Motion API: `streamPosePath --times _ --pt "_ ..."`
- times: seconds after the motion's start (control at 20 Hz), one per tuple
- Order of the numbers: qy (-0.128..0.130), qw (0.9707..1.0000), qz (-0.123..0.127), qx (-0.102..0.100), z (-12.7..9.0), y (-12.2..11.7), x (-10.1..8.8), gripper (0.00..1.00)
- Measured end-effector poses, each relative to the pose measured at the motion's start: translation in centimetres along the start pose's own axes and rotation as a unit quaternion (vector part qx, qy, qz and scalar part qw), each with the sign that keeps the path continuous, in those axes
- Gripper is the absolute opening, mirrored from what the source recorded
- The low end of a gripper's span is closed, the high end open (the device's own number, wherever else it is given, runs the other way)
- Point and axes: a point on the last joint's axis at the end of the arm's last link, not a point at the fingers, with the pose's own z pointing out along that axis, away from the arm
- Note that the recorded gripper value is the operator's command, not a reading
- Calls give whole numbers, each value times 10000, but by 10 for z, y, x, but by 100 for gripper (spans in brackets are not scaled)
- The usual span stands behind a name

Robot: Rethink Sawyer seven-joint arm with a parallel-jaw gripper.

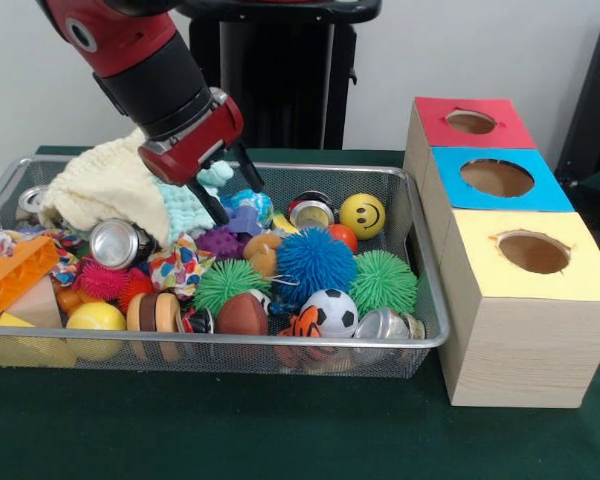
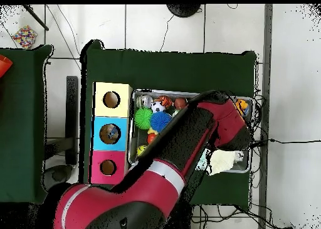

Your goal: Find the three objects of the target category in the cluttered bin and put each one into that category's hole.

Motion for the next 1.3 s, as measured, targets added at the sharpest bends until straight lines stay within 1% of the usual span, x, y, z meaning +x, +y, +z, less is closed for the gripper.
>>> streamPosePath --times 0.15,0.2,0.55,0.75,0.9,0.95,1.15,1.3 --pt "-146 9999 26 62 0 0 -6 100" --pt "-154 9999 29 66 1 0 -6 100" --pt "-70 10000 56 5 11 1 0 100" --pt "160 9998 52 -137 31 7 10 100" --pt "285 9994 43 -213 41 10 15 100" --pt "359 9990 44 -268 50 13 18 100" --pt "460 9983 41 -344 62 17 23 100" --pt "504 9980 43 -379 67 19 25 100"
